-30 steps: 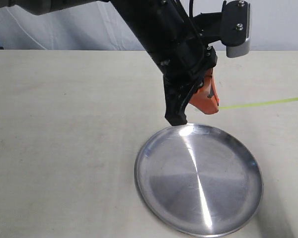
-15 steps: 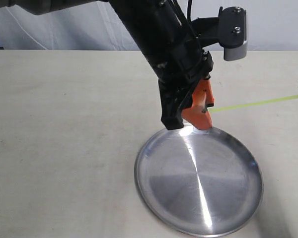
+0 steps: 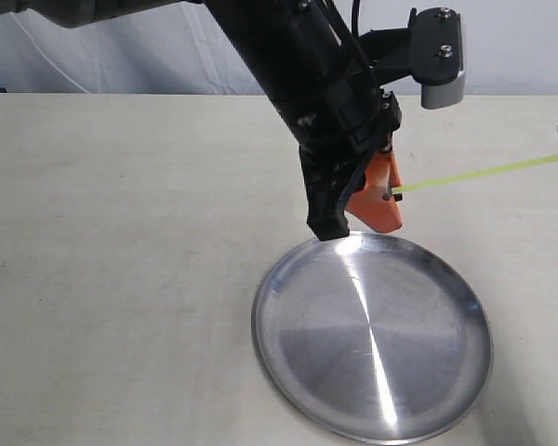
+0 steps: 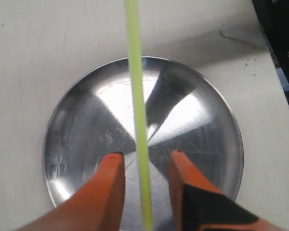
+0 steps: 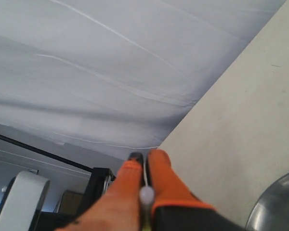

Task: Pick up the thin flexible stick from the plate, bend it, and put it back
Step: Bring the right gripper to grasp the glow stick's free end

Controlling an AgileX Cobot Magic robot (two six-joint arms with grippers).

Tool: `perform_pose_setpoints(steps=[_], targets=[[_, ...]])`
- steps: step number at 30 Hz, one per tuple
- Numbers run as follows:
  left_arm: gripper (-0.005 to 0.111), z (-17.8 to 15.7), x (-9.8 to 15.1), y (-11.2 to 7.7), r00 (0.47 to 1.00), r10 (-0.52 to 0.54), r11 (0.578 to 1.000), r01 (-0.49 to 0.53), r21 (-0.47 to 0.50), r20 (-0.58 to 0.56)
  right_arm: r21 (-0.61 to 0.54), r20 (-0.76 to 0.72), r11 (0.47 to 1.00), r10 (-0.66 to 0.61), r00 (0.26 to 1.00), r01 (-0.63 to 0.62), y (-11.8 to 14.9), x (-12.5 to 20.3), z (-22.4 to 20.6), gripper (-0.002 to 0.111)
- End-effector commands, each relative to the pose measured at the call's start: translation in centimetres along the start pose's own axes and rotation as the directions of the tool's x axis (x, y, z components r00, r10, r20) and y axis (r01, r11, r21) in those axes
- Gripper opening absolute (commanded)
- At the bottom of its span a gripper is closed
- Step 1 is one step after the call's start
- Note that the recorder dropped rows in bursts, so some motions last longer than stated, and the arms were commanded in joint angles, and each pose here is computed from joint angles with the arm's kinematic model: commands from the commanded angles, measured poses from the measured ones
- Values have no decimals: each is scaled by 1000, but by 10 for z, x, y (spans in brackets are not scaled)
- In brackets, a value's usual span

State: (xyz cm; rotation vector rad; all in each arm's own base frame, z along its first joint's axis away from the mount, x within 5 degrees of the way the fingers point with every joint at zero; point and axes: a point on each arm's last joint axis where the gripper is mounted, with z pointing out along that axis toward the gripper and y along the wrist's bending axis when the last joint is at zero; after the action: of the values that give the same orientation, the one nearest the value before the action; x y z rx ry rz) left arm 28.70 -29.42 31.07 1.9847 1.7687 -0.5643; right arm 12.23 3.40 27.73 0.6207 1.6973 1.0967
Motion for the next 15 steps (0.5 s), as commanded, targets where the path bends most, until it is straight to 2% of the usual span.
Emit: perform_pose_setpoints(steps=[1, 5, 8, 9, 13, 15], targets=[[29, -3, -8, -6, 999, -13, 1000, 12, 20, 51, -16, -14, 1000, -22, 1000, 22, 3, 0, 1, -1], [35, -2, -9, -7, 999, -11, 1000, 10, 24, 53, -25, -22, 999, -43, 999, 43, 3, 1, 1, -1], [31, -2, -9, -6, 998, -11, 1000, 10, 16, 57, -27, -27, 998, -53, 998, 52, 3, 1, 1, -1], [29, -2, -9, -6, 998, -11, 1000, 11, 13, 58, -23, -38, 999, -50, 998, 50, 2, 2, 3, -1], [0, -1, -10, -5, 998, 33, 999, -33, -20, 50, -20, -100, 998, -57, 993, 55, 0, 4, 11, -1], [0, -1, -10, -5, 998, 36, 999, -35, -18, 47, -21, -112, 996, -90, 990, 88, 2, 1, 17, -1]])
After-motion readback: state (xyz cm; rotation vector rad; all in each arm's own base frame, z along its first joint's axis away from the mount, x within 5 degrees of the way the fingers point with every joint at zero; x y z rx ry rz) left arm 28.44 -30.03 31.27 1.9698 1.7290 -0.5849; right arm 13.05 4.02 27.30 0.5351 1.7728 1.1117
